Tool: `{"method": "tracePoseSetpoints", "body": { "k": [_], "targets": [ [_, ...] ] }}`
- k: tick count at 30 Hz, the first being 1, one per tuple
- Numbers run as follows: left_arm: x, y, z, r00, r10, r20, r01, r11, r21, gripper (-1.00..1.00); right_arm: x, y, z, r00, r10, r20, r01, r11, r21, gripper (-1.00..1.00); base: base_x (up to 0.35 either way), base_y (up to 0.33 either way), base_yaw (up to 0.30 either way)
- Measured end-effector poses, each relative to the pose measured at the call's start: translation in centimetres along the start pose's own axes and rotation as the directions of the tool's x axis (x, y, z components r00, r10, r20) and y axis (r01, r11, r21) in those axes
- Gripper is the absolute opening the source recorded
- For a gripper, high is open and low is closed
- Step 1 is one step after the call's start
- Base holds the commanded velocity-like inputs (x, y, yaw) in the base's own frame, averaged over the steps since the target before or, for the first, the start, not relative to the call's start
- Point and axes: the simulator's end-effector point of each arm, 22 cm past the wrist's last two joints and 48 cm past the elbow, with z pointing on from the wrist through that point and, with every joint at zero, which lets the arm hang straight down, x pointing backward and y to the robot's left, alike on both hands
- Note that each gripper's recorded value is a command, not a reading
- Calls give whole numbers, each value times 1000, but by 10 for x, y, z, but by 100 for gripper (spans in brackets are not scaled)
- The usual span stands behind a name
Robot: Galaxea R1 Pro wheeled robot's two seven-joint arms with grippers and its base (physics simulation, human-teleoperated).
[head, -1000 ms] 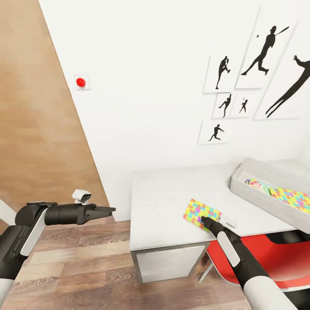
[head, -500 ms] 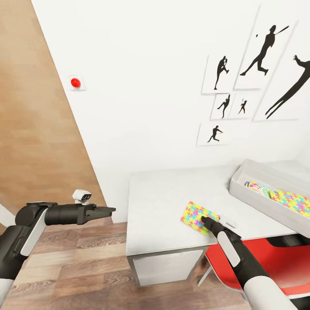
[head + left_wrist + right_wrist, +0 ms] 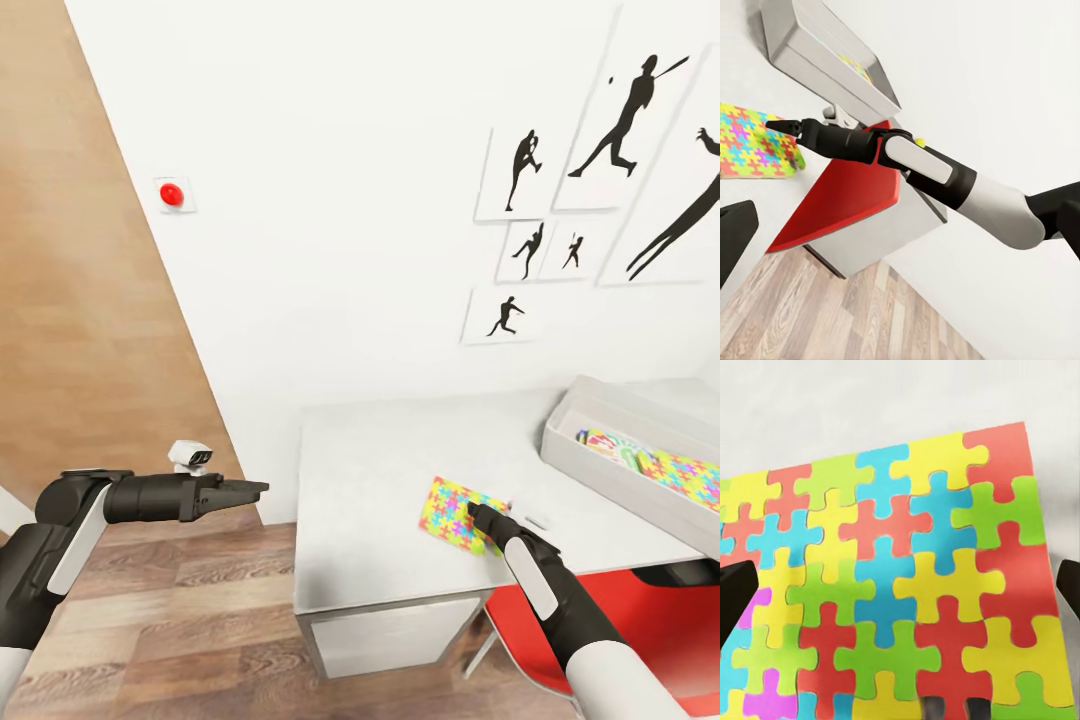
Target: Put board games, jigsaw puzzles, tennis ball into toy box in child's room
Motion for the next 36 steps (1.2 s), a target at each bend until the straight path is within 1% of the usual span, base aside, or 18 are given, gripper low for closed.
{"method": "tracePoseSetpoints", "body": {
  "k": [15, 22, 27, 36],
  "targets": [
    [0, 0, 0, 1000, 0, 0, 0, 1000, 0, 100, 1, 1, 0, 1000, -1, -1, 1, 1000, -2, 100, 2, 132, 0],
    [0, 0, 0, 1000, 0, -1, 0, 1000, 0, 100, 1, 1, 0, 1000, -1, -1, 1, 1000, -1, 100, 15, 51, 0],
    [1, 0, 0, 1000, 0, -2, 0, 1000, -1, 100, 1, 1, 0, 1000, -1, -1, 1, 1000, -1, 100, 17, 151, 0],
    [1, 0, 1, 1000, -1, -3, 1, 1000, 0, 100, 1, 1, 0, 1000, -1, -1, 1, 1000, -1, 100, -7, 75, 0]
  ]
}}
